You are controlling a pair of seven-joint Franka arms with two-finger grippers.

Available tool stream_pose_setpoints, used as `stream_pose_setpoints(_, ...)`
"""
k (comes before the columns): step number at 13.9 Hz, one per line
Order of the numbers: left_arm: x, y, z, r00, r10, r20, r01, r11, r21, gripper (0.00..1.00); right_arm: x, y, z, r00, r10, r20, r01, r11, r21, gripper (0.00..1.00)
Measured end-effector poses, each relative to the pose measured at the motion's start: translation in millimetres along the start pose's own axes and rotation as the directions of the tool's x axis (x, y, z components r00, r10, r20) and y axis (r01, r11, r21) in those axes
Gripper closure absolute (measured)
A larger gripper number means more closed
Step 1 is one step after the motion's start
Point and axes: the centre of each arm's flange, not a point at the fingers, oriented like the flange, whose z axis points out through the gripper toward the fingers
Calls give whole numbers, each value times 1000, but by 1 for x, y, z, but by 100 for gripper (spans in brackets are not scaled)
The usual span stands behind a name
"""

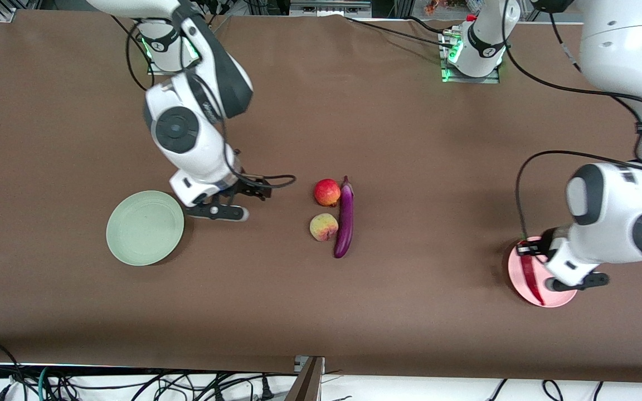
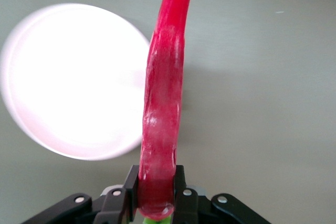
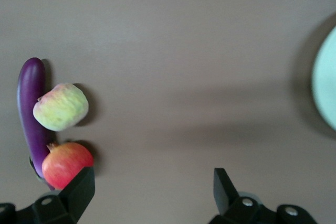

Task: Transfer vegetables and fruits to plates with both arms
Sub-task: 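Carry the chili to the pink plate while the right gripper reaches the pomegranate, then release the chili on the pink plate while the right gripper grasps the pomegranate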

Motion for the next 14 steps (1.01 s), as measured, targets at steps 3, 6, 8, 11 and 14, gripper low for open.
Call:
stream_pose_setpoints(3, 0, -80, 21, 998, 57, 22, -57, 998, -17, 71, -16, -34, 28, 999, 42, -21, -42, 999, 19, 0)
stream_pose_setpoints(6, 8, -88, 61, 998, 67, 0, -67, 998, -15, 71, -33, -63, 47, 996, 72, -47, -70, 996, 50, 0)
stream_pose_setpoints(8, 11, -79, 85, 997, 79, 11, -79, 997, -19, 71, -47, -86, 66, 994, 88, -68, -82, 993, 79, 0)
stream_pose_setpoints(11, 12, -72, 91, 996, 91, 10, -91, 996, -19, 46, -74, -116, 106, 994, 86, -73, -79, 992, 95, 0)
stream_pose_setpoints(14, 16, -69, 86, 995, 96, -12, -97, 995, -15, 15, -82, -126, 127, 993, 75, -87, -65, 992, 108, 0)
